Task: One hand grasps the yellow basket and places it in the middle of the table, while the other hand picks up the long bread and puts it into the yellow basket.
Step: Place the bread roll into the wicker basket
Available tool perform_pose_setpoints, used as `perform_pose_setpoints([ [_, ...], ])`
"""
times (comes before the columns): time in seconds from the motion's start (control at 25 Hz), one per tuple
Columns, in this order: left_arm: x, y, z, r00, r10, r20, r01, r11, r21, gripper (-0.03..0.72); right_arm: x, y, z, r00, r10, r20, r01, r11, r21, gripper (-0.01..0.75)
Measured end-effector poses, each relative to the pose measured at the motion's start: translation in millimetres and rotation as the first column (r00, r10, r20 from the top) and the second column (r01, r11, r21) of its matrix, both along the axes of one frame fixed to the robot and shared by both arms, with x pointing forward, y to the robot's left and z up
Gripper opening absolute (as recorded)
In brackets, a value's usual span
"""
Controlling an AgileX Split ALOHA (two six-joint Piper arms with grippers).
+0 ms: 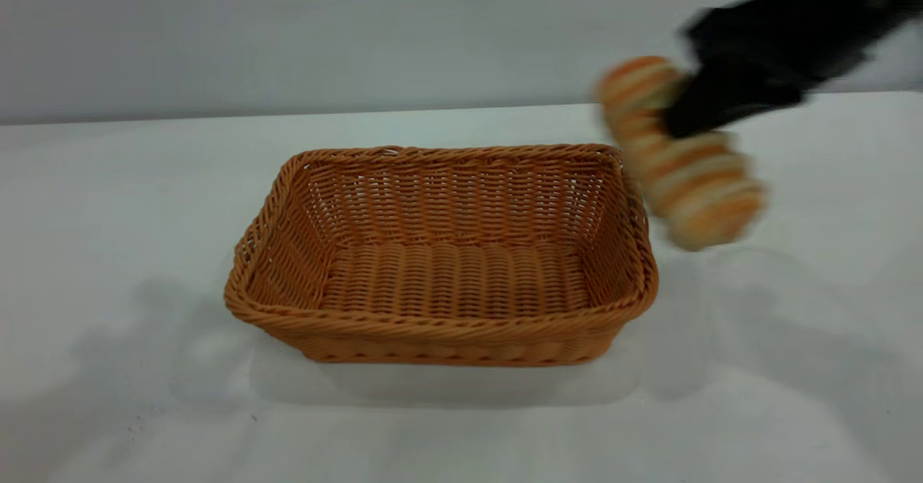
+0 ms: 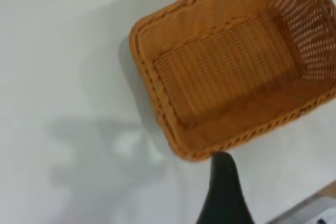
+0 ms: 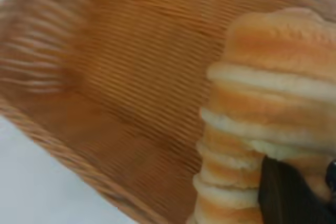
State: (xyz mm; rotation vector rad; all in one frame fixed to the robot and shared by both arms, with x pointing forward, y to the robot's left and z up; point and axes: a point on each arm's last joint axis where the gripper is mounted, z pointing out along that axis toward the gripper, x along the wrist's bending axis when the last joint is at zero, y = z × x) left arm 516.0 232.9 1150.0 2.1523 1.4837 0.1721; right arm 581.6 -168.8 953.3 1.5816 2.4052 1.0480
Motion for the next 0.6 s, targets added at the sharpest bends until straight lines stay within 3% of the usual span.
perform_pose_setpoints([
  [0.16,-20,6,10,1.0,-0.006,-0.027,0.007,0.999,0.047,0.582,11,54,-21,0.997,0.081,0.02,-0.081,0.997,-0.013,0.067],
  [0.28,-28,10,17,1.0,0.005,0.0,-0.005,0.998,0.068,0.582,23,82,-50,0.993,0.115,0.004,-0.115,0.993,-0.031,0.12],
  [0.44,-36,17,24,0.999,0.039,0.037,-0.043,0.992,0.115,0.582,33,90,-82,0.991,0.129,-0.028,-0.131,0.99,-0.06,0.336],
  [0.6,-49,25,26,0.995,0.086,0.056,-0.094,0.983,0.159,0.582,30,82,-61,0.974,0.217,-0.057,-0.22,0.975,-0.037,0.588],
])
